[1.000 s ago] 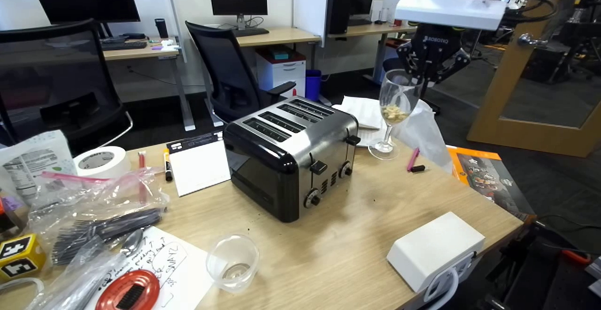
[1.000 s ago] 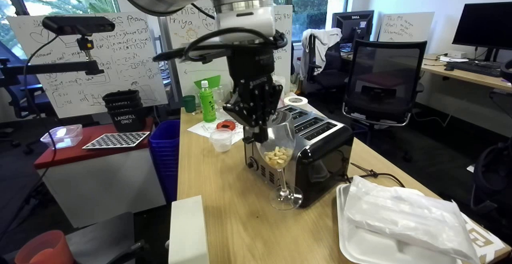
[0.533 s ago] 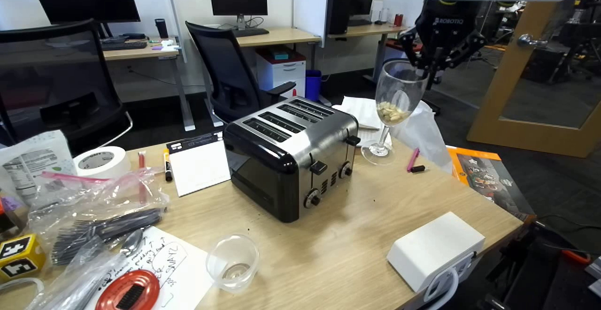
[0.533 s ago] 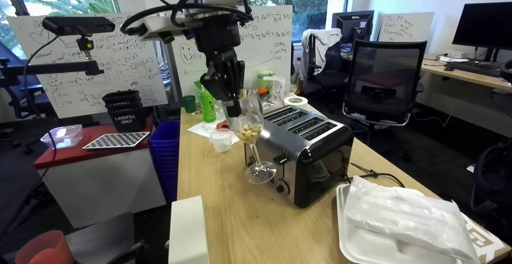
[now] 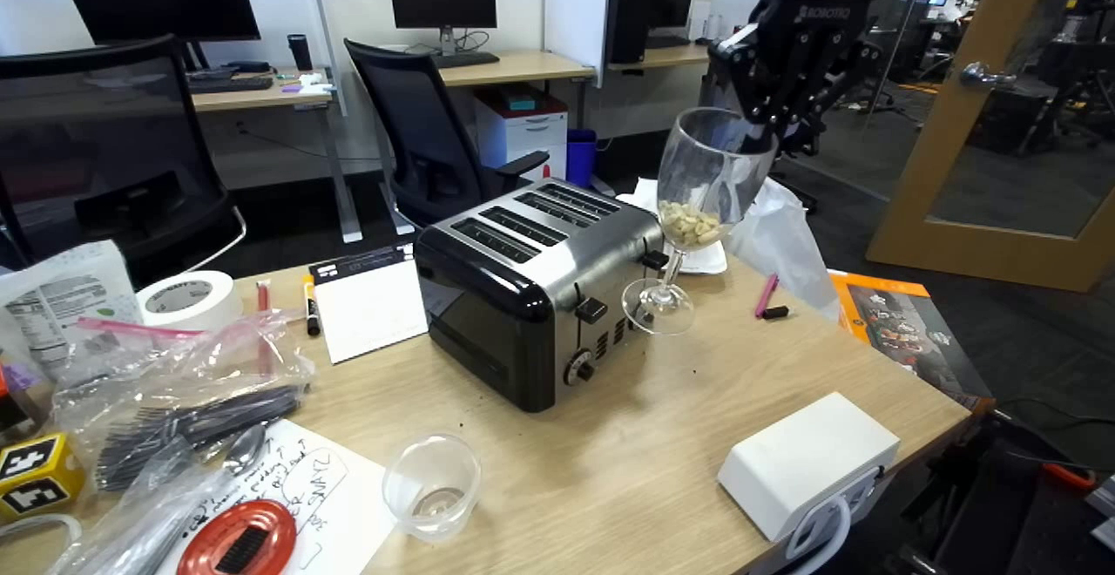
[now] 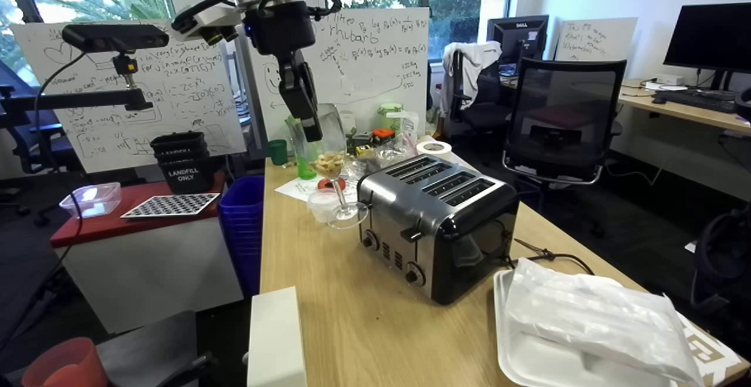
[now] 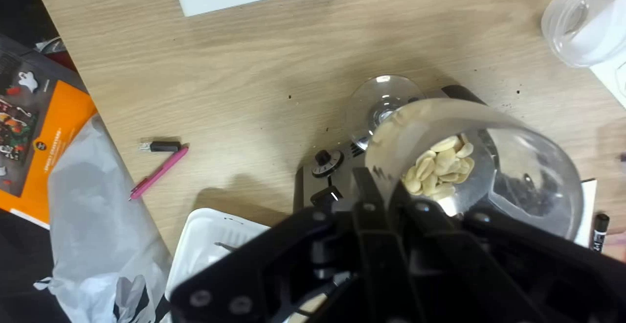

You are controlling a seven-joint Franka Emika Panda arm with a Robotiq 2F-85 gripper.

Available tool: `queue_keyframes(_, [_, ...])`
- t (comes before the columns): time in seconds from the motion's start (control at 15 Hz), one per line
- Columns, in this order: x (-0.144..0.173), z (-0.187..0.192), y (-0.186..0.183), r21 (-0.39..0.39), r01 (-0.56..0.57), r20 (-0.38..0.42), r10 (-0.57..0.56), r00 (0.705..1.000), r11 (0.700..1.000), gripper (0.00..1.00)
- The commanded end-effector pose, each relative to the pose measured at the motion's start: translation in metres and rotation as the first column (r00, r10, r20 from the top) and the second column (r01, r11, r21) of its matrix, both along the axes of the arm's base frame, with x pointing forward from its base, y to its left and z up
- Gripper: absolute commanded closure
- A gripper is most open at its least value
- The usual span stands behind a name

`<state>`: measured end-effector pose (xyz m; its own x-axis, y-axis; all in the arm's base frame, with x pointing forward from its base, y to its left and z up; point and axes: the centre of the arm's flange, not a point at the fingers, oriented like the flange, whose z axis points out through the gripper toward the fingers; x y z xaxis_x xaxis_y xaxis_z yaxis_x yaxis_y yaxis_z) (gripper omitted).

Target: Move the wine glass from the right side of the toaster to the left side.

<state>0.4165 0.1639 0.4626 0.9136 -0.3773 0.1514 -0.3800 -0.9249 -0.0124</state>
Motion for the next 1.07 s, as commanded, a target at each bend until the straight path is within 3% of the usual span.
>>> queue_keyframes(0.0, [0.000, 0.000, -0.001, -0.001, -0.007, -0.001, 0.007, 1.000, 1.000, 0.93])
queue_keyframes(0.2, [0.001, 0.000, -0.002, -0.001, -0.013, -0.001, 0.013, 1.000, 1.000, 0.93])
queue_keyframes(0.33, [-0.001, 0.004, 0.001, -0.003, -0.024, 0.005, 0.024, 1.000, 1.000, 0.98])
queue_keyframes(0.6, [-0.002, 0.035, 0.044, -0.027, -0.124, 0.079, 0.126, 0.989, 0.992, 0.98])
queue_keyframes(1.0, [0.006, 0.078, 0.123, -0.088, -0.349, 0.188, 0.360, 0.914, 0.933, 0.98])
